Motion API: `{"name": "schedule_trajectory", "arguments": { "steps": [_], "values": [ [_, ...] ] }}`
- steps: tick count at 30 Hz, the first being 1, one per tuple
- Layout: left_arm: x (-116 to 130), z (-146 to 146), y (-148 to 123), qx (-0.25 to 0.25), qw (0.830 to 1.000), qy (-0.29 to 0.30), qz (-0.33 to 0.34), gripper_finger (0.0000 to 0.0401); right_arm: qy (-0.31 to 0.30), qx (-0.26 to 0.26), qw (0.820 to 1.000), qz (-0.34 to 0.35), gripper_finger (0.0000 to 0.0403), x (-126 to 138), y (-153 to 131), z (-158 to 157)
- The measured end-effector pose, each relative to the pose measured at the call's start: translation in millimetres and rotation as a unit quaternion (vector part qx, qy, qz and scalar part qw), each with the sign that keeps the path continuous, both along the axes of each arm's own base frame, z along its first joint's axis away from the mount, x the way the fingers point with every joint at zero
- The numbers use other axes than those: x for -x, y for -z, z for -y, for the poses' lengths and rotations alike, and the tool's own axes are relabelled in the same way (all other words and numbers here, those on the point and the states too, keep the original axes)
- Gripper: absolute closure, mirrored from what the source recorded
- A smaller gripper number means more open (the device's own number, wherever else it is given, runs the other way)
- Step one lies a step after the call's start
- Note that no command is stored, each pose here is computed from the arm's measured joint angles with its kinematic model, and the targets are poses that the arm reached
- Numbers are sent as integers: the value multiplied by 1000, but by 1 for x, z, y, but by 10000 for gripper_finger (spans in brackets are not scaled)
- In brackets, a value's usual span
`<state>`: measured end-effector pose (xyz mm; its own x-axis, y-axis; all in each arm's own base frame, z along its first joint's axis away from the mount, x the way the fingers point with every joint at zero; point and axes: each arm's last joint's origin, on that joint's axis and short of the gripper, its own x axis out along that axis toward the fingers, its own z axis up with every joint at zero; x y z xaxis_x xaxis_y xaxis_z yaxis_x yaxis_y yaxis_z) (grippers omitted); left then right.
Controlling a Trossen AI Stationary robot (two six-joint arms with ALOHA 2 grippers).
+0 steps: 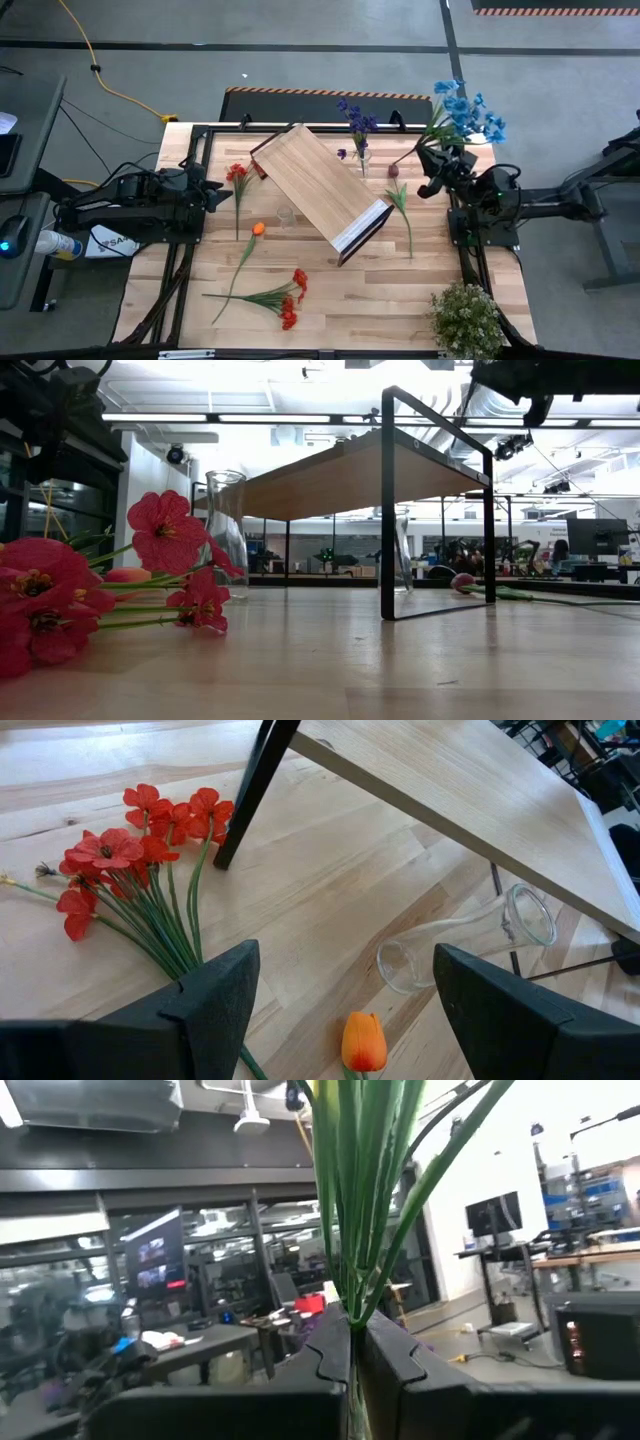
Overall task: Pick and place flowers into a vace then onto a shelf
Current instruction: Put the blue flowers into the top transparent vase
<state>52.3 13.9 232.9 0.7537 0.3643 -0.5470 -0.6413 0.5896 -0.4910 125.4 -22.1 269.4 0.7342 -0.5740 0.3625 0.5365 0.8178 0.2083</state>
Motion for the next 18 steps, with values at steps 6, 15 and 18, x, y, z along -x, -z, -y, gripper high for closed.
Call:
{"name": "schedule_trajectory", "arguments": {
  "steps": [6,15,18],
  "values": [
    [0,0,0,0,1000,0,0,68,18,-9,1000,9,403,-14,3,7],
    [0,0,0,0,1000,0,0,68,19,-35,999,14,403,-39,18,19],
    [0,0,0,0,1000,0,0,68,28,-37,999,16,403,-46,22,24]
  ]
}}
